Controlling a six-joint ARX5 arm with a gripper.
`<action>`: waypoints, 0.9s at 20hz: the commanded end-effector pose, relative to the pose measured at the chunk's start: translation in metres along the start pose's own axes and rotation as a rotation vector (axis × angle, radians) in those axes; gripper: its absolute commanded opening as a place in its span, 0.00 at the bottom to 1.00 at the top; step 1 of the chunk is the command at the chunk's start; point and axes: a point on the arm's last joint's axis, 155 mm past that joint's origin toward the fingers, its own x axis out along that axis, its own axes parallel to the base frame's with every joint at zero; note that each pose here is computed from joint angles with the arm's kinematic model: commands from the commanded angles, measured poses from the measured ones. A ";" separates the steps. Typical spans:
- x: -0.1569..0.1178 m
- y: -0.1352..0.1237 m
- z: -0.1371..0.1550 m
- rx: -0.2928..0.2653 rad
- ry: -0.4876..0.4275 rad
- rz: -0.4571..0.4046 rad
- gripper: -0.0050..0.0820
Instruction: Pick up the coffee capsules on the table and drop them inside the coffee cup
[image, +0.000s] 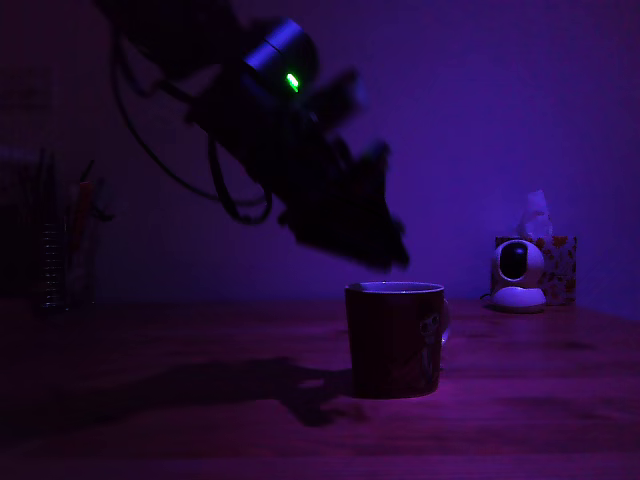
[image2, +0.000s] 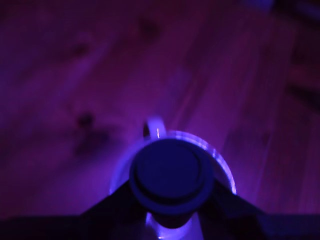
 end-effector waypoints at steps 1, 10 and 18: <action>0.007 0.002 -0.005 0.007 0.025 0.014 0.20; 0.009 0.000 -0.009 0.018 0.050 0.028 0.24; 0.011 -0.003 -0.012 0.078 0.071 0.048 0.65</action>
